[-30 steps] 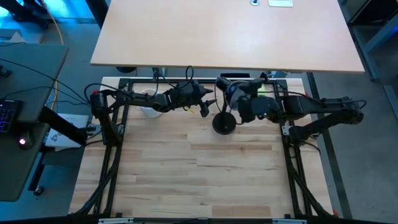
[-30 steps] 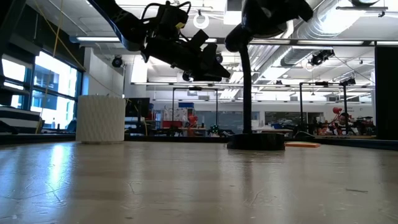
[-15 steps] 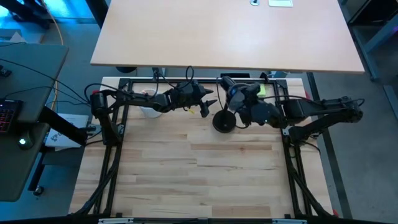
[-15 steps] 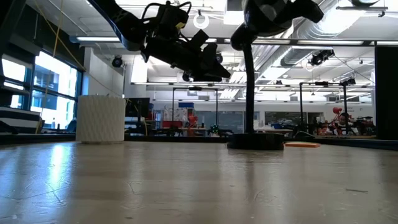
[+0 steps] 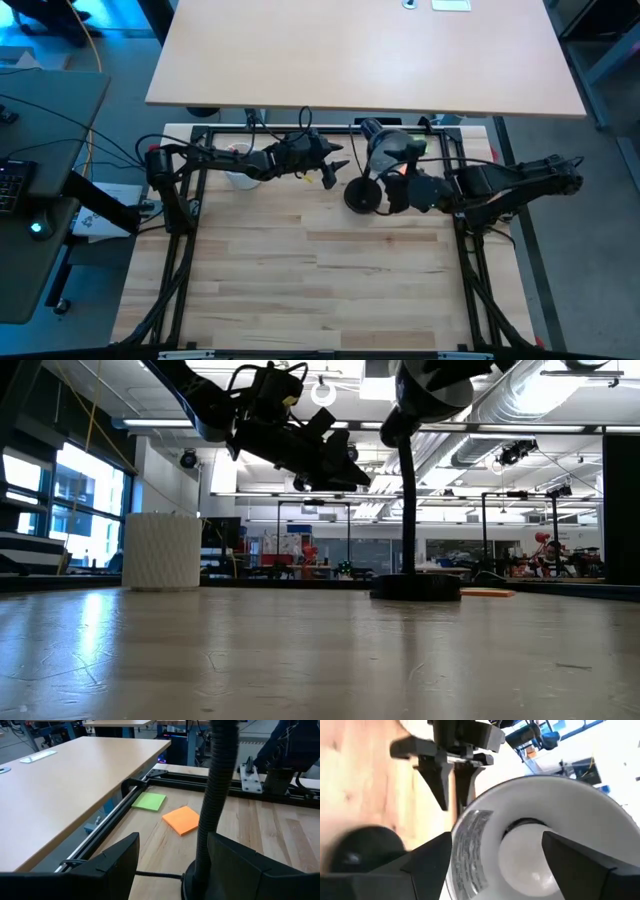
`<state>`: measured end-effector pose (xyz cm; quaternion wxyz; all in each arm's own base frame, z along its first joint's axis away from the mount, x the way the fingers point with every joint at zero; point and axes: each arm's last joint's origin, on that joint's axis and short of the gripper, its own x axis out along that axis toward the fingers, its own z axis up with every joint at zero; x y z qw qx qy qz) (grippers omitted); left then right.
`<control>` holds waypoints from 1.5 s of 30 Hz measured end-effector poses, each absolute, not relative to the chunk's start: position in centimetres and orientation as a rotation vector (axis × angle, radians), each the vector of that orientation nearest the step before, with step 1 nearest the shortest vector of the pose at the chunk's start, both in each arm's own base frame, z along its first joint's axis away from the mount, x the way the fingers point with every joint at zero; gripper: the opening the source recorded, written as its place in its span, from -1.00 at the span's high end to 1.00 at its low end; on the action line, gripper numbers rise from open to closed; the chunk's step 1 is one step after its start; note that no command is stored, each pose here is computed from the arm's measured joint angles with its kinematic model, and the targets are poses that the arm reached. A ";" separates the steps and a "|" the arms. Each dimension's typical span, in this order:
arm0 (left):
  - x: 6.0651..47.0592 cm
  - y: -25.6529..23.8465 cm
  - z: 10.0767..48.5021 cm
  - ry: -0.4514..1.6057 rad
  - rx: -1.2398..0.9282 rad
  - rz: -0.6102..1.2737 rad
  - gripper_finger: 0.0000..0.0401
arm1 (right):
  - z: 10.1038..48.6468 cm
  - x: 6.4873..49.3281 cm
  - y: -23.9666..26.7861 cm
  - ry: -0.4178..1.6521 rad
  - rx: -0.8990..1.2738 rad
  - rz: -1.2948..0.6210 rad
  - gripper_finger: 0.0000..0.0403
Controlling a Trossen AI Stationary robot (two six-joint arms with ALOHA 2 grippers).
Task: Screw lightbulb
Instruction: Remove the light bulb from the desk lamp
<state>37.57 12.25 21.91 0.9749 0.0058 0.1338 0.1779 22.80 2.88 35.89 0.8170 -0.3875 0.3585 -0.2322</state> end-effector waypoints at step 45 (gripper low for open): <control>37.6 12.2 22.0 0.265 0.023 0.357 -0.14 | 37.5 23.5 -1.7 0.381 0.326 -0.899 -0.55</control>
